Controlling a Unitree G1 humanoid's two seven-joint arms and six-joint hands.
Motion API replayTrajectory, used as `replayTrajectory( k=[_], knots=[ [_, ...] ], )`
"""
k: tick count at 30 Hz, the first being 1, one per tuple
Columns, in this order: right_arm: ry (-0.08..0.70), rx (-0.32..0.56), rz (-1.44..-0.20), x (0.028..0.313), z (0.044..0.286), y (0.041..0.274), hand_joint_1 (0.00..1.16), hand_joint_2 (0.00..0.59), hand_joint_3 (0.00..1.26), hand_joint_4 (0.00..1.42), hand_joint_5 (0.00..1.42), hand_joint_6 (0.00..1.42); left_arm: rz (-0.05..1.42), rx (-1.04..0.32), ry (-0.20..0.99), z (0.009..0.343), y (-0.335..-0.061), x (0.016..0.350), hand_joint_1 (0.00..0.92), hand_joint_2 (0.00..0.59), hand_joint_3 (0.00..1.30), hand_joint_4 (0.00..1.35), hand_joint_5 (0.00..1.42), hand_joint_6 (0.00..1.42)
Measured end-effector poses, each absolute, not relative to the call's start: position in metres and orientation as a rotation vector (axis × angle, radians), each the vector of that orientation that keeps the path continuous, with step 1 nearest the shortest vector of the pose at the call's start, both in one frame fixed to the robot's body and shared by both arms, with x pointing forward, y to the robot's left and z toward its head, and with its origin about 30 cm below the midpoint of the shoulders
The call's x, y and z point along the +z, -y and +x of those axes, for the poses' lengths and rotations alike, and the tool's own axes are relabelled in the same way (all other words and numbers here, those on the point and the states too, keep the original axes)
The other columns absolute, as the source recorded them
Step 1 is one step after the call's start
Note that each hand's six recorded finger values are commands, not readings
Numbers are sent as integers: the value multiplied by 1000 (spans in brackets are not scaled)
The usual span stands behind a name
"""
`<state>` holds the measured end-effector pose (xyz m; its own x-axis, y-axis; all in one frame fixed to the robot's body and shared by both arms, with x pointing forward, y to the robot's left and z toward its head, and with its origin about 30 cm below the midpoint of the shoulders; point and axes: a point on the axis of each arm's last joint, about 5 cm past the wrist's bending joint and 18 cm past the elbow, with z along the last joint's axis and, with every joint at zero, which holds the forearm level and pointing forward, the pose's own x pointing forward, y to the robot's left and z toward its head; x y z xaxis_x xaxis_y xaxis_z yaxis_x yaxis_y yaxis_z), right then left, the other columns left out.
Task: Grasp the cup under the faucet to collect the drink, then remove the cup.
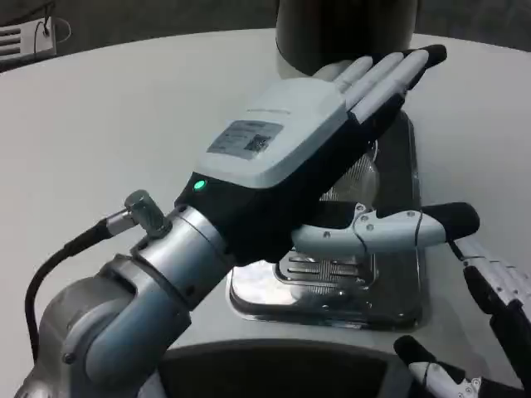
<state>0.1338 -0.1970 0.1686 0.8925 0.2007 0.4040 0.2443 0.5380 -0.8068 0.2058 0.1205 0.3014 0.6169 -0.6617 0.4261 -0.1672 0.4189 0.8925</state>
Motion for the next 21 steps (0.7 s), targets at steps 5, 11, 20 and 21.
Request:
replayTrajectory(
  k=[5, 11, 20, 21],
  knots=[
    [484, -24, -1004, 167, 140, 196, 461, 309, 44, 54, 101, 211, 1125, -366, 888, 206, -121, 302, 0, 134, 0, 0, 24, 0],
    [496, -23, -996, 167, 146, 194, 466, 309, 38, 54, 106, 214, 1124, -361, 890, 205, -122, 302, 0, 140, 0, 0, 23, 0],
    [514, -32, -975, 170, 151, 194, 463, 302, 35, 54, 108, 216, 992, -129, 977, 193, -134, 289, 0, 152, 0, 0, 0, 0],
    [514, -31, -970, 170, 152, 194, 463, 301, 35, 56, 108, 216, 983, -102, 982, 192, -135, 287, 0, 152, 0, 0, 0, 0]
  ],
)
